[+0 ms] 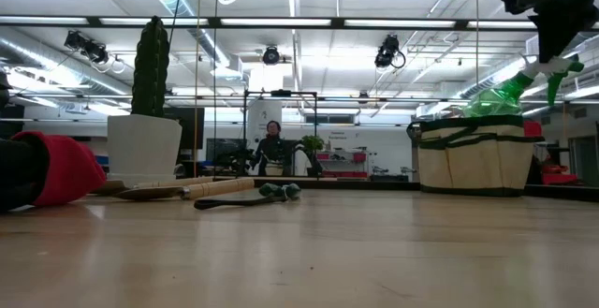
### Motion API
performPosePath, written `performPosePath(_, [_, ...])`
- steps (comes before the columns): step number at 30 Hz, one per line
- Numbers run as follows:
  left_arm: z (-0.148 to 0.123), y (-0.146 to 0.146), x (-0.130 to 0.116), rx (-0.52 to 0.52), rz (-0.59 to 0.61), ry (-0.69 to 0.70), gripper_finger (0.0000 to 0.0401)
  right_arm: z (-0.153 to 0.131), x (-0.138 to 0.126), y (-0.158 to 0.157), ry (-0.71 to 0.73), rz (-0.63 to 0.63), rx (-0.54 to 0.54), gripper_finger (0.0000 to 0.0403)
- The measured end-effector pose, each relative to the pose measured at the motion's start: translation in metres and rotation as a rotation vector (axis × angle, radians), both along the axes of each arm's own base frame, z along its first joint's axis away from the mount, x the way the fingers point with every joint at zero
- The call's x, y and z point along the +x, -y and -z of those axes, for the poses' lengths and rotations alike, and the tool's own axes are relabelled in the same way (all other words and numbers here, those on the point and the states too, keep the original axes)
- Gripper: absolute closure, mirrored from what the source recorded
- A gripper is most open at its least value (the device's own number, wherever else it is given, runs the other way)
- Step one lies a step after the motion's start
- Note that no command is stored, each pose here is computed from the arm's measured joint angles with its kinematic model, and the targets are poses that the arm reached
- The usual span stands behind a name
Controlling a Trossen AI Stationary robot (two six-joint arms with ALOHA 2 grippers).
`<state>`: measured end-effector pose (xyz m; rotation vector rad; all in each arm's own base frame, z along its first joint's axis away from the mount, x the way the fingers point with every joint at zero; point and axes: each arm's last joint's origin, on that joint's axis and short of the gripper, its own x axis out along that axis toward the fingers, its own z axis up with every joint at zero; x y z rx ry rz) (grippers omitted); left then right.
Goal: Pick & Place Garden tools in Gardening bag
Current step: Put the green spray bottle into the white gardening bag
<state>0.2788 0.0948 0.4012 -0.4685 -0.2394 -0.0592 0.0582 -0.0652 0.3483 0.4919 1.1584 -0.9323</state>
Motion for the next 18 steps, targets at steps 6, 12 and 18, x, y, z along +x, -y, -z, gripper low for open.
performPosePath(6, [0.0, 0.0, 0.0, 0.0, 0.0, 0.0, 0.0192, -0.0002, -0.0008, 0.0007, -0.026, 0.012, -0.026, 0.0351])
performPosePath(12, [0.0, 0.0, 0.0, 0.0, 0.0, 0.0, 0.0192, 0.0, 0.0009, 0.0031, -0.043, 0.001, -0.039, 0.0351])
performPosePath(18, [0.0, 0.0, 0.0, 0.0, 0.0, 0.0, 0.0192, -0.0003, 0.0054, 0.0076, -0.035, -0.01, -0.06, 0.0351])
